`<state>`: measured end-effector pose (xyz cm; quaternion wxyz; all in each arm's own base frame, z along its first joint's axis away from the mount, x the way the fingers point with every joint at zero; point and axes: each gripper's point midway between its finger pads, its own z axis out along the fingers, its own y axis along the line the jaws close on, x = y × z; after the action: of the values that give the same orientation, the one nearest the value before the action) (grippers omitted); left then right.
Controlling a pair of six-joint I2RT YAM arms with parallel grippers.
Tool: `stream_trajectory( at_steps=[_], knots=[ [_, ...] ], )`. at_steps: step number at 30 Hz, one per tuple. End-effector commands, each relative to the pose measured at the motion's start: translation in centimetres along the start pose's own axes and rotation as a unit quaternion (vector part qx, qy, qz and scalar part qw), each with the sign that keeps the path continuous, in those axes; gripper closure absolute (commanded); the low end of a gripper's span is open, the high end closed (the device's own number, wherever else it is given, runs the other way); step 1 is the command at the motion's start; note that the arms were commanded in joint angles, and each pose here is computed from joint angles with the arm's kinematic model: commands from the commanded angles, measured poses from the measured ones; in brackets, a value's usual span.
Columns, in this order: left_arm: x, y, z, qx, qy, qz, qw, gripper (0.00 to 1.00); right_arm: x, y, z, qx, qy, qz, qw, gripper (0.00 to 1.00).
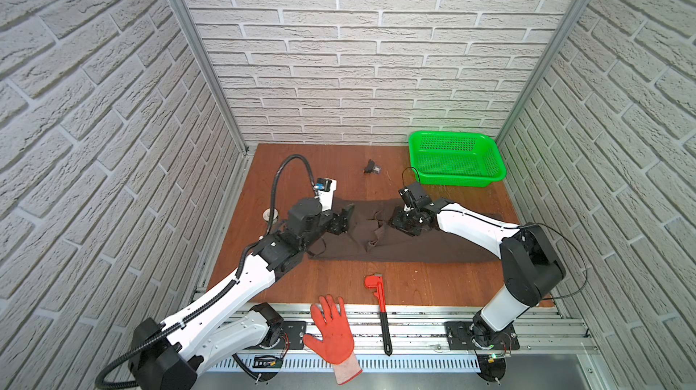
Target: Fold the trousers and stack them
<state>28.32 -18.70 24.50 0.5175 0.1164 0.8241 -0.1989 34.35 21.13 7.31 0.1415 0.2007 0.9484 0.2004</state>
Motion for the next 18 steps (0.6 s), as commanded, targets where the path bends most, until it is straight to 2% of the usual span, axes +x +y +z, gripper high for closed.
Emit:
stream_trajectory(
  at_steps=[1,5,12,14,16,18],
  knots=[
    [1.6,3.3,-1.2,-0.053,0.015,-0.023,0.998,0.21,-0.6,3.1,0.9,-0.053,-0.005,0.03,0.998,0.5],
    [2.0,5.4,-2.4,-0.079,0.015,-0.041,0.996,0.21,-0.3,3.6,3.0,-0.059,0.009,0.051,0.997,0.49],
    [2.0,6.1,-3.1,-0.083,0.01,-0.048,0.995,0.21,-0.6,5.5,5.8,-0.099,0.02,0.065,0.993,0.49],
    [2.1,6.3,-3.1,-0.084,0.011,-0.049,0.995,0.21,-0.8,6.3,6.3,-0.116,0.024,0.063,0.991,0.56],
    [2.1,6.4,-3.2,-0.085,0.011,-0.049,0.995,0.21,-1.0,7.6,6.0,-0.141,0.02,0.051,0.989,0.75],
    [2.1,6.5,-3.3,-0.086,0.011,-0.048,0.995,0.21,-1.0,9.0,5.1,-0.153,0.013,0.021,0.988,0.87]
  ],
)
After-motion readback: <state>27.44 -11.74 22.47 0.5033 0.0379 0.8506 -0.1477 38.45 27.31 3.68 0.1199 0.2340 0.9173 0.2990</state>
